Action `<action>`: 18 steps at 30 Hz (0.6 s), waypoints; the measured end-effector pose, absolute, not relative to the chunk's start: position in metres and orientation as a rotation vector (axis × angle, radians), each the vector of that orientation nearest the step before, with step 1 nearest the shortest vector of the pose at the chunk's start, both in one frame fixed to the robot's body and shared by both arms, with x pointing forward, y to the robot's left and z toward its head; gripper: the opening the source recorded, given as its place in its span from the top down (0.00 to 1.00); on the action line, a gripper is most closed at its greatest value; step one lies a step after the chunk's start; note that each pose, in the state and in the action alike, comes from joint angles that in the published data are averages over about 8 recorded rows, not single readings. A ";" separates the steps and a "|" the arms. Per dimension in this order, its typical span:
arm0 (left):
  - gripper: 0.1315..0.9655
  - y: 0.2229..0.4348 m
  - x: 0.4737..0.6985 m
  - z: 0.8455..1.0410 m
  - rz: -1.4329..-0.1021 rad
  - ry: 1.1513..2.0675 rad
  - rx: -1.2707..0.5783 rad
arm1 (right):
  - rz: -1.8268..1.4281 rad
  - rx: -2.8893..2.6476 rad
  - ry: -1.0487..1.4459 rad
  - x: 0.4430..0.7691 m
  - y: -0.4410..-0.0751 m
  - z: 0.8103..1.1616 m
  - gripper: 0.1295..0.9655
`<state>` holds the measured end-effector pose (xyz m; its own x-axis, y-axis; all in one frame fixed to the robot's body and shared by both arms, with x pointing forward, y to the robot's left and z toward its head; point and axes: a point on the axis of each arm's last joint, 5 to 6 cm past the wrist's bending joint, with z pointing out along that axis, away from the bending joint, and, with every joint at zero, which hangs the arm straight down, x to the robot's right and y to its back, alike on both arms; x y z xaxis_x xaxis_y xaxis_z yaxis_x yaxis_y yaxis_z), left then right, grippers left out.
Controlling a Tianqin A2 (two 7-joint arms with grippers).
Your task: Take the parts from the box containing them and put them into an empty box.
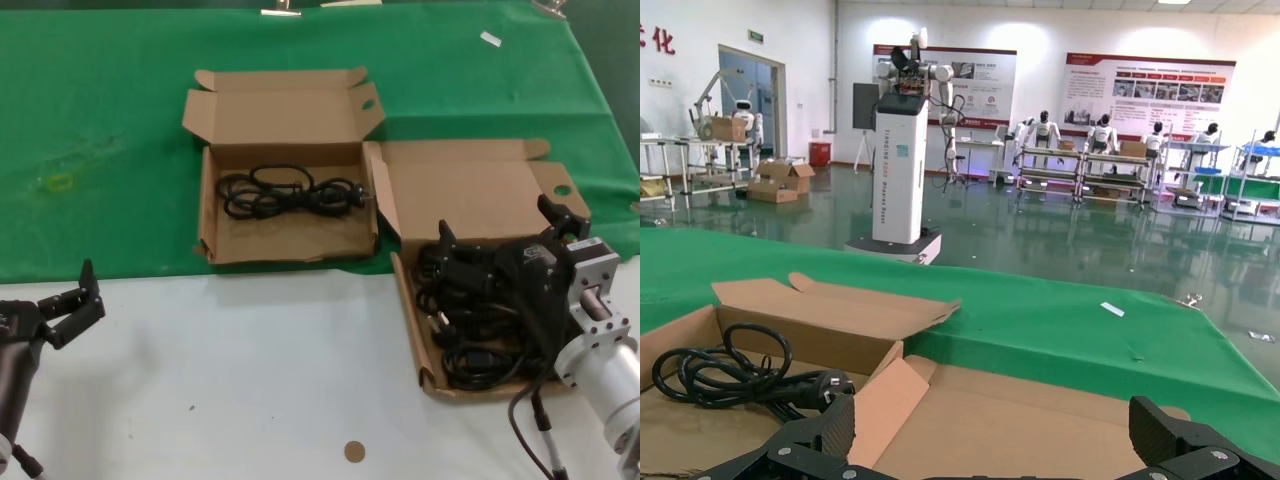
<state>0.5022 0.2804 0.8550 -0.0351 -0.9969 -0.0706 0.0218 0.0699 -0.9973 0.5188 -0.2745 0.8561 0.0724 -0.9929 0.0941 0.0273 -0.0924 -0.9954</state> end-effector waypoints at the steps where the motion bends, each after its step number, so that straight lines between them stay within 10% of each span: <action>1: 0.00 0.280 0.502 0.855 -1.193 1.253 -1.125 | -1.233 -1.293 1.091 0.519 -0.275 0.856 0.00; 18: 0.00 0.280 0.502 0.855 -1.193 1.253 -1.125 | -1.233 -1.293 1.091 0.519 -0.275 0.856 0.00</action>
<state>0.5022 0.2804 0.8550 -0.0351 -0.9969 -0.0706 0.0218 0.0699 -0.9973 0.5188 -0.2745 0.8561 0.0724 -0.9929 0.0941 0.0273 -0.0924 -0.9953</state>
